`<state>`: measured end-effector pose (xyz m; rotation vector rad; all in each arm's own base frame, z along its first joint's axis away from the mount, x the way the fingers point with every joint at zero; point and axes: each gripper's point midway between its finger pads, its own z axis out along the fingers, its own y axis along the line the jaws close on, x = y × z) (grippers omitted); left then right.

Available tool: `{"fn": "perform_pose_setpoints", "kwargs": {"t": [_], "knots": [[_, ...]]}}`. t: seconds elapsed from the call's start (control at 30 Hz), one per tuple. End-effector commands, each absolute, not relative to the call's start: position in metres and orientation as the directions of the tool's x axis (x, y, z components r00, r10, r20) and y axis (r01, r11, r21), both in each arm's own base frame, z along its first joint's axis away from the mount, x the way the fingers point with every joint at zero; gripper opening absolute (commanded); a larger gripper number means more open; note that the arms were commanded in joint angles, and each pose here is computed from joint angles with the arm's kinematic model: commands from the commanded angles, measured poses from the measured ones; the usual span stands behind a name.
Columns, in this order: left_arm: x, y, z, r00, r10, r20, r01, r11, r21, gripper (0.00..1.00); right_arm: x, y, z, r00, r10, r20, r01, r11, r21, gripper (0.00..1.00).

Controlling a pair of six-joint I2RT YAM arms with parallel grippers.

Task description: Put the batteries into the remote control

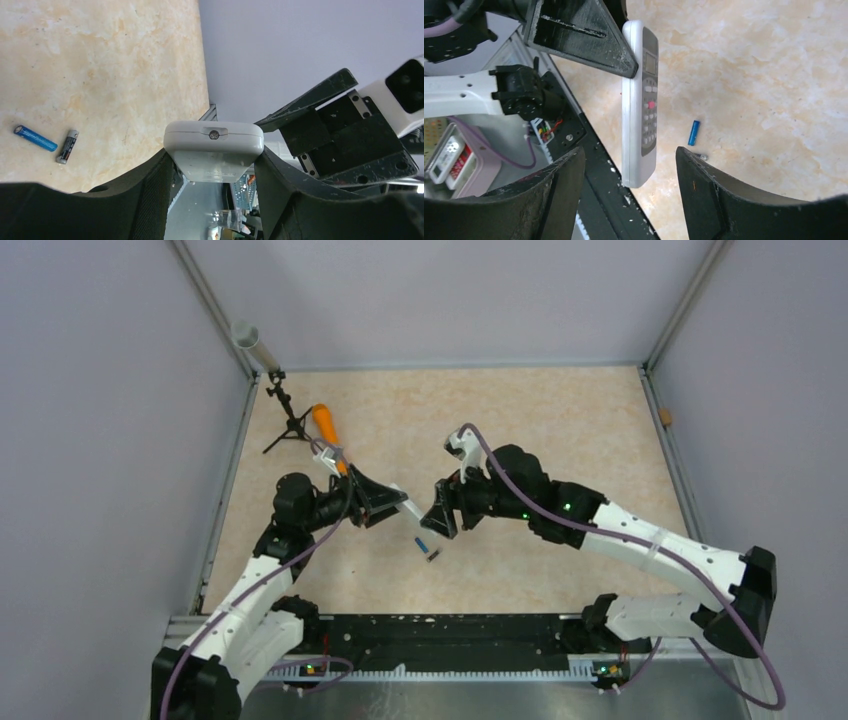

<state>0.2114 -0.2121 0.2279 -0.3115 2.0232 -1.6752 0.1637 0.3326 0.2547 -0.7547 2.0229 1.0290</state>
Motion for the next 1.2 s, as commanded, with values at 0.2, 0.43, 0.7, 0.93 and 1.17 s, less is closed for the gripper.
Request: {"fn": "perform_pose_setpoints", "kwargs": {"t": [0.2, 0.43, 0.7, 0.93, 1.17], "knots": [[0.217, -0.207, 0.245, -0.822, -0.506, -0.261, 0.151, 0.249, -0.957, 0.00, 0.185, 0.350, 0.250, -0.454, -0.262, -0.852, -0.755, 0.621, 0.211, 0.60], [0.220, -0.206, 0.245, -0.818, -0.521, -0.243, 0.132, 0.242, -0.961, 0.00, 0.180, 0.357, 0.236, -0.456, -0.303, -0.837, -0.764, 0.615, 0.194, 0.51], [0.221, -0.206, 0.248, -0.818, -0.528, -0.229, 0.126, 0.225, -0.966, 0.00, 0.170, 0.363, 0.224, -0.468, -0.332, -0.819, -0.778, 0.595, 0.203, 0.39], [0.219, -0.207, 0.251, -0.820, -0.528, -0.223, 0.129, 0.209, -0.969, 0.00, 0.168, 0.364, 0.222, -0.470, -0.338, -0.815, -0.784, 0.585, 0.210, 0.16], [0.215, -0.208, 0.253, -0.822, -0.517, -0.239, 0.161, 0.191, -0.968, 0.10, 0.168, 0.359, 0.223, -0.468, -0.343, -0.814, -0.780, 0.593, 0.199, 0.00]]}}
